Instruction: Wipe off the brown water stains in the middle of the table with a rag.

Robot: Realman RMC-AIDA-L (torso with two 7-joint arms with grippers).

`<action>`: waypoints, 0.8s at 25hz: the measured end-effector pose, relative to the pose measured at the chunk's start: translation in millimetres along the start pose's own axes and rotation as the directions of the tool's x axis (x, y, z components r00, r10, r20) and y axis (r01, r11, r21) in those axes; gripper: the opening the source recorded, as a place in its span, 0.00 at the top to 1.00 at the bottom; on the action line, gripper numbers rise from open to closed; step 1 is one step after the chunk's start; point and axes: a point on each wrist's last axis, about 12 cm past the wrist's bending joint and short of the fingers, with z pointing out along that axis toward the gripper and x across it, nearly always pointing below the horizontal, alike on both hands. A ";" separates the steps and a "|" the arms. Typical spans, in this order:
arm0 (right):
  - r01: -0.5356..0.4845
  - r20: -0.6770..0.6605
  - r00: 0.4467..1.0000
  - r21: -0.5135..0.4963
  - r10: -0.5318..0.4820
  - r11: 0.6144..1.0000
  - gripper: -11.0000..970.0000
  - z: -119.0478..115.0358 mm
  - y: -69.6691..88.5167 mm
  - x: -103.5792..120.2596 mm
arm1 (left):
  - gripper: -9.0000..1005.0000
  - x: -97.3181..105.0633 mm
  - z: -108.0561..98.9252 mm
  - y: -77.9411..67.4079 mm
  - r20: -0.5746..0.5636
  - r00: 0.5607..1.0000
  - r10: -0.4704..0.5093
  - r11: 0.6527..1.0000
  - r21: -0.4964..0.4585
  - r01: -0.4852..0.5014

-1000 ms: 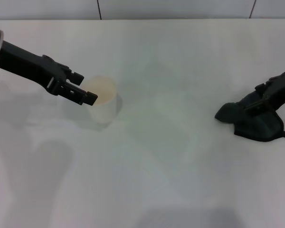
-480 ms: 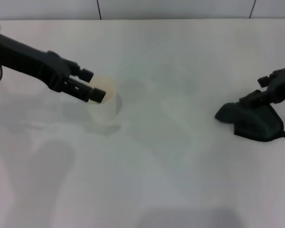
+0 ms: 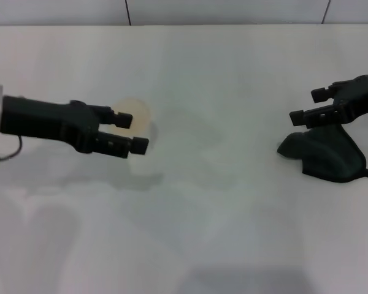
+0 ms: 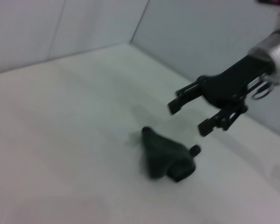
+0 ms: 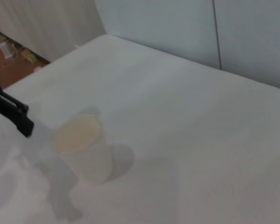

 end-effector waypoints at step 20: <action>0.139 0.068 0.989 -0.073 -0.135 0.988 0.10 4.9 -0.8 38.4 | 0.11 85.0 8.1 -7.2 0.128 0.991 0.035 0.999 -0.019 -0.033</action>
